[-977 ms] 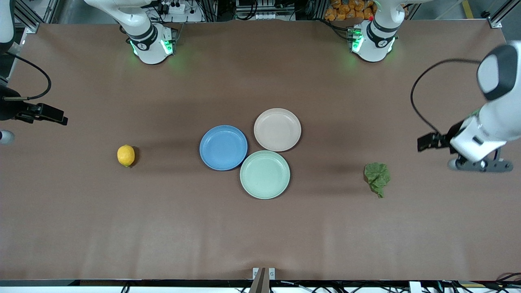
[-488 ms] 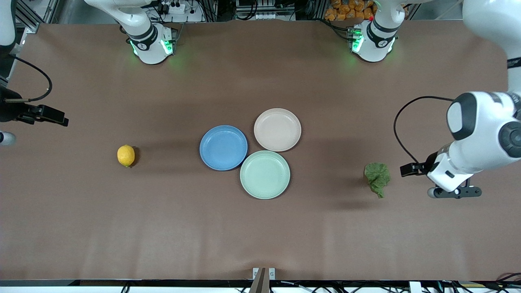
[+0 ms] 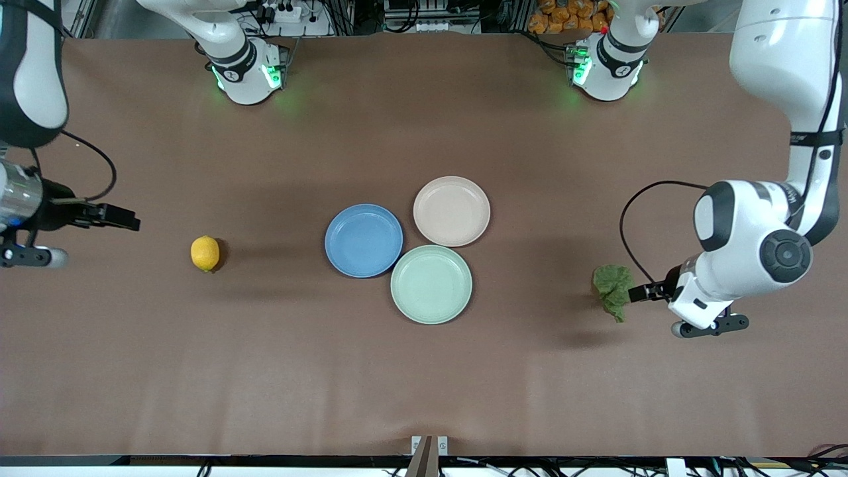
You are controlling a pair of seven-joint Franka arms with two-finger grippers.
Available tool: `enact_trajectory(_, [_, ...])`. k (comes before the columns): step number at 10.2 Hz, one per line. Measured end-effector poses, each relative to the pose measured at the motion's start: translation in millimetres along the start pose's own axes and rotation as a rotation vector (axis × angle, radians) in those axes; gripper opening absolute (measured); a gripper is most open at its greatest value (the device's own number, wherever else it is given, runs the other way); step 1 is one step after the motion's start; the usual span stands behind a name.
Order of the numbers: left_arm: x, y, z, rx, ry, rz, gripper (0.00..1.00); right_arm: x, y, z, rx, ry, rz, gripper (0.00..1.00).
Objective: Place lemon and lettuce in plates
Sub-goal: 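Lower the right gripper to the lemon while the left gripper reaches the lettuce, then close the right gripper on the lemon while the left gripper grasps the lettuce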
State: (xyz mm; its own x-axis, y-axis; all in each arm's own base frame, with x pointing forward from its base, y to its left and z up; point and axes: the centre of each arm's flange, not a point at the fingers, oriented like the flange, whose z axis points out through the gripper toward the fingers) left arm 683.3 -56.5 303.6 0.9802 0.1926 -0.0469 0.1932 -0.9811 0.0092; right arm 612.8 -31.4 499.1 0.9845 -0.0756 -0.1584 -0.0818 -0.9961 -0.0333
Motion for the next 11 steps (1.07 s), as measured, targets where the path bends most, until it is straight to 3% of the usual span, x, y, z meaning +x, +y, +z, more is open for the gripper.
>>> enact_trajectory(4, [-2,17,38,0.021,-0.020,-0.002,1.00,18,4,75,-0.004,-0.010,-0.005,1.00])
enact_trajectory(8, [-5,15,81,0.061,-0.069,0.017,1.00,23,14,136,-0.008,-0.081,-0.005,1.00])
enact_trajectory(11, [-8,19,99,0.068,-0.090,0.026,1.00,23,19,177,-0.013,-0.053,-0.002,1.00])
